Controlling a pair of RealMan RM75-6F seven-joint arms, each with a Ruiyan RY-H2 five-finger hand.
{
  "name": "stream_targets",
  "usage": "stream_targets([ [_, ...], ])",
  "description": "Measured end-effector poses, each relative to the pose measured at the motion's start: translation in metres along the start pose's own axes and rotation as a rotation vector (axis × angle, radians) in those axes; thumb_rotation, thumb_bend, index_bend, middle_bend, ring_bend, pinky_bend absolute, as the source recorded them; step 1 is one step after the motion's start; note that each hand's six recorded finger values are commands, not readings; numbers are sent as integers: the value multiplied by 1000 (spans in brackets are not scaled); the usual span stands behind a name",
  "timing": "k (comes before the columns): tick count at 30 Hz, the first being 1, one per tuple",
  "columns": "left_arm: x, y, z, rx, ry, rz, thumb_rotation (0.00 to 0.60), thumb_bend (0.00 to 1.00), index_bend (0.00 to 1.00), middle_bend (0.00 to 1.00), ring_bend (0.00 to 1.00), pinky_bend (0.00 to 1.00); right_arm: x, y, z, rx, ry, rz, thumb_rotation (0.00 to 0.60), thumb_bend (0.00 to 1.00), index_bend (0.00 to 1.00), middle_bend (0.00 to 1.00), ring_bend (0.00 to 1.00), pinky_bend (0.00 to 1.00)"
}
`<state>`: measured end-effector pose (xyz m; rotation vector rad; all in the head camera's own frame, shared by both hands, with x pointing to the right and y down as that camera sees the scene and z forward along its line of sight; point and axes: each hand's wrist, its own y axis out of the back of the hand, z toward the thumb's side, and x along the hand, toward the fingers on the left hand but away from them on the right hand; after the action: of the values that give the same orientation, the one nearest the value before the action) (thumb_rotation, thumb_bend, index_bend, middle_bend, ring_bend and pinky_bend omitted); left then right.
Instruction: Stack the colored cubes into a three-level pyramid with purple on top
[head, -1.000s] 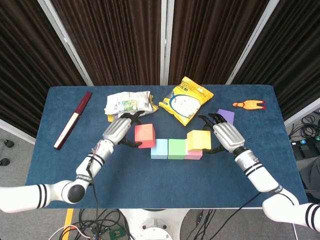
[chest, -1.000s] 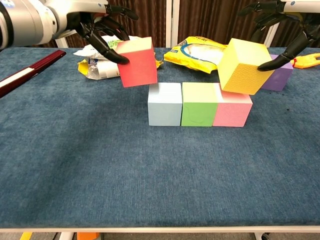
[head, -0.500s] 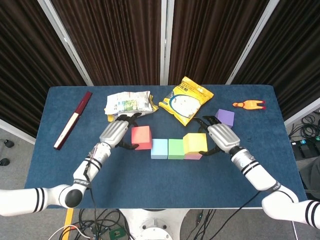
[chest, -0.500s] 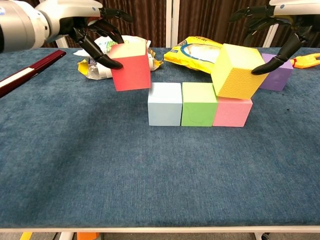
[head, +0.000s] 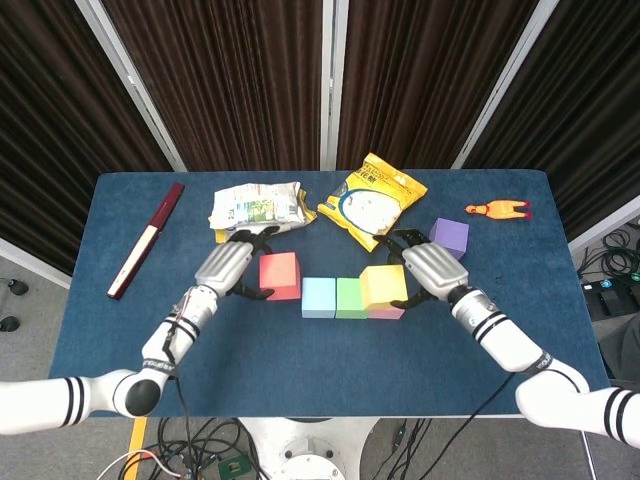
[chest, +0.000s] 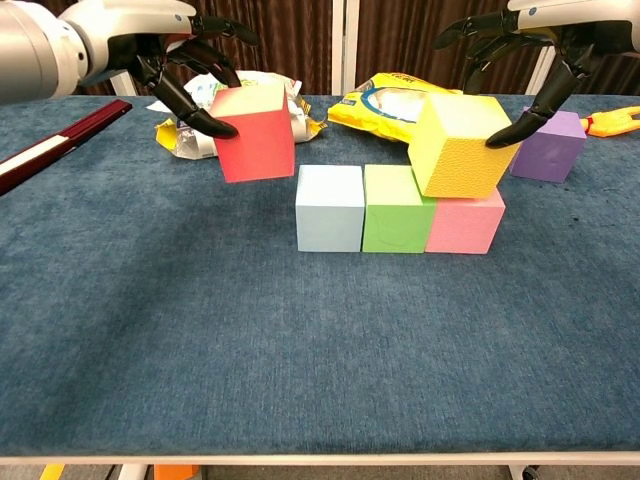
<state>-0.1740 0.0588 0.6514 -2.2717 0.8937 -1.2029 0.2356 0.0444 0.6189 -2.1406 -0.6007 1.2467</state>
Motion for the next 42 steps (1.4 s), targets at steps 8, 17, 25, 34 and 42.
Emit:
stream_targets([
  [8,-2,-1,-4,-3,3,-5,600,222,17,576,146,87,-4,-4,7,12,-3,24,600,85,0,432,20,0],
  [17,-3,-2,-7,-12,8,-8,600,222,17,575,146,87,-7,-6,6,17,-19,26,600,74,0,426,20,0],
  [25,-4,0,-10,-20,9,-12,600,221,17,575,146,87,-9,-6,9,7,-19,27,600,73,0,425,20,0],
  [34,-6,6,-11,-31,10,-4,600,221,17,574,146,86,-9,-3,13,-19,-17,30,600,73,0,426,20,0],
  [42,-8,7,-11,-34,5,-8,600,222,17,574,146,86,-7,-2,12,-35,-24,30,600,73,0,426,20,0],
])
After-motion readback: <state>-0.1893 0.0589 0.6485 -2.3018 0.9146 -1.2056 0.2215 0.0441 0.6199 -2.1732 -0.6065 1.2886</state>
